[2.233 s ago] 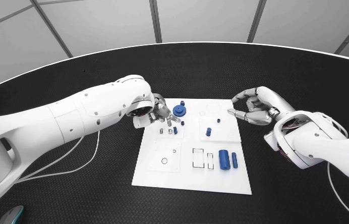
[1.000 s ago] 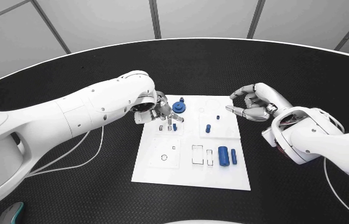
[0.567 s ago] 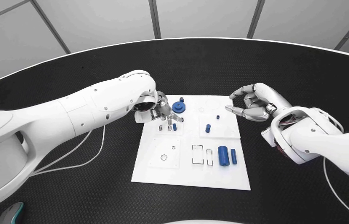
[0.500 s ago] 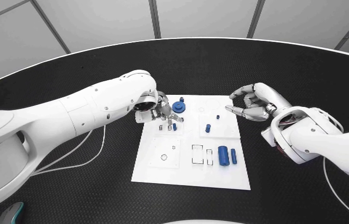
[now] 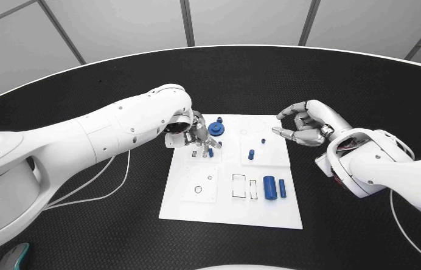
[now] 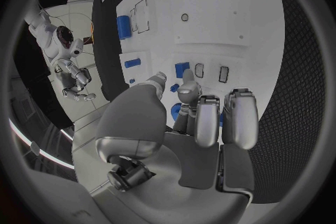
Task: Assemble the parts on the task board
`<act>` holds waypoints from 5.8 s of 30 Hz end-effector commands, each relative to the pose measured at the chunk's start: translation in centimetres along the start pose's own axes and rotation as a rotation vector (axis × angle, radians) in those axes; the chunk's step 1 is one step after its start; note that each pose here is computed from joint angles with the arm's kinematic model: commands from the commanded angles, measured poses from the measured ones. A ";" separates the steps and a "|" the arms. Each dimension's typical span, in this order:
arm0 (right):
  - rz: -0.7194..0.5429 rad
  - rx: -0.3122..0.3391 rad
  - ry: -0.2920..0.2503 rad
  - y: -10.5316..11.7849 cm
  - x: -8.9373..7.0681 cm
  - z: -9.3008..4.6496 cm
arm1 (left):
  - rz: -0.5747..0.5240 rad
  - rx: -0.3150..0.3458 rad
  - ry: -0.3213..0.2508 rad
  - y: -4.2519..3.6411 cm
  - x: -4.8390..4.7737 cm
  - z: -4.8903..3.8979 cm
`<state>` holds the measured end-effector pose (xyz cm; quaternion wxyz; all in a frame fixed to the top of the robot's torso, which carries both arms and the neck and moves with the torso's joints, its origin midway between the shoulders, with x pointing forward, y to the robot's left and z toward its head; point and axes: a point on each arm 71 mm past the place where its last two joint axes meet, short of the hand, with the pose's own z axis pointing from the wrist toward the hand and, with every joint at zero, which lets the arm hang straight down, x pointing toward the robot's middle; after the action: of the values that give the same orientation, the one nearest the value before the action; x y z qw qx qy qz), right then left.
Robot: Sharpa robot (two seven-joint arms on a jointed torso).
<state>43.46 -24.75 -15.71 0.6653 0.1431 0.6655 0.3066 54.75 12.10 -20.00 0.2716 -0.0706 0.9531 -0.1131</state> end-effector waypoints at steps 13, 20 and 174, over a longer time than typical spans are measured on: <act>-0.001 0.004 0.003 0.0 0.0 0.0 | 0.004 -0.048 0.007 0.45 -0.06 0.16; -0.001 0.004 0.004 0.0 0.0 0.0 | 0.006 -0.052 0.010 0.55 -0.09 0.23; -0.001 -0.006 0.011 0.2 0.4 0.4 | 0.019 0.015 -0.119 2.56 1.49 -0.14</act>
<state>43.75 -24.26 -15.88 0.6622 0.1392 0.6682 0.3093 53.23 14.30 -21.28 0.3294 -0.0660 0.9350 -0.1134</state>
